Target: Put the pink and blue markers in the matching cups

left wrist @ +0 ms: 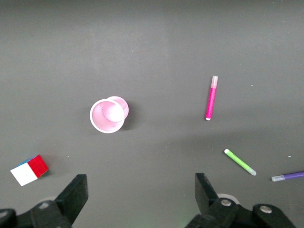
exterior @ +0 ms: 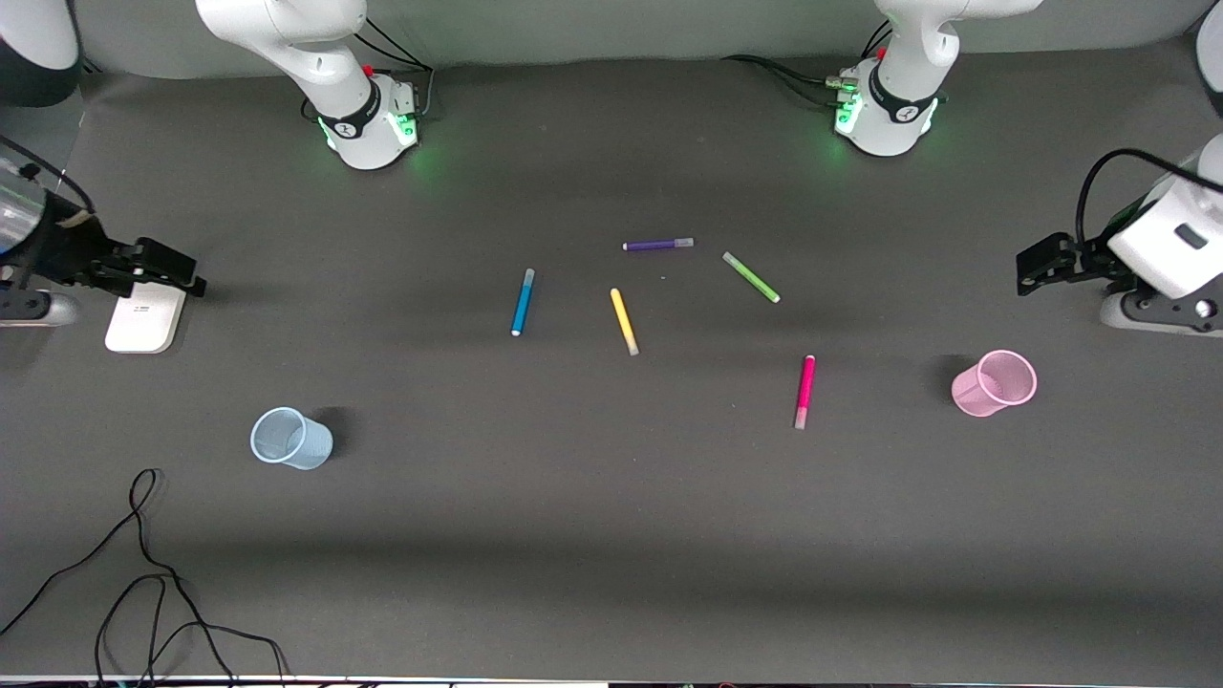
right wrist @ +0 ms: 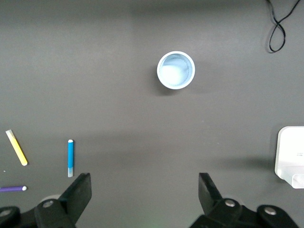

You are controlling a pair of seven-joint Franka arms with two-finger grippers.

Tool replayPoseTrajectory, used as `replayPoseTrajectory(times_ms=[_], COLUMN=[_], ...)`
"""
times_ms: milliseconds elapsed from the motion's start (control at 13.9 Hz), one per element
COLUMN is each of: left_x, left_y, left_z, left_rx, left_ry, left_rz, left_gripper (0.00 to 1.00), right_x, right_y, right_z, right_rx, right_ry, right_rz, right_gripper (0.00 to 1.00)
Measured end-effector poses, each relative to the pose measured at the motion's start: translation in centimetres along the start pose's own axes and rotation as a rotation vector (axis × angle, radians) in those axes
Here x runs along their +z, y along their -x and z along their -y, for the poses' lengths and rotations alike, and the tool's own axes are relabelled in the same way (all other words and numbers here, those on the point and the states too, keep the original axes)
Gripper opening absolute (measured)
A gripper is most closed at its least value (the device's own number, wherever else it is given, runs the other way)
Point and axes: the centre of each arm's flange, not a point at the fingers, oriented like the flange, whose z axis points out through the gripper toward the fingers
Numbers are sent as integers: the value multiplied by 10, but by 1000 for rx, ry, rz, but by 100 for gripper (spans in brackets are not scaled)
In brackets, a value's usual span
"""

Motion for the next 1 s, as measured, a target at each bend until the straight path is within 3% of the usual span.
replayPoseTrajectory(times_ms=[574, 1004], left_x=[-9, -12], left_y=[8, 12], left_z=[2, 7], left_rx=[-4, -15], left_ry=[0, -1], left_rz=[7, -8], left_gripper=[100, 100], right_x=[5, 10], right_y=[-2, 5], right_z=[6, 3], right_rx=[-8, 28], right_ry=[0, 4], right_rz=[14, 79], right_gripper=[100, 100])
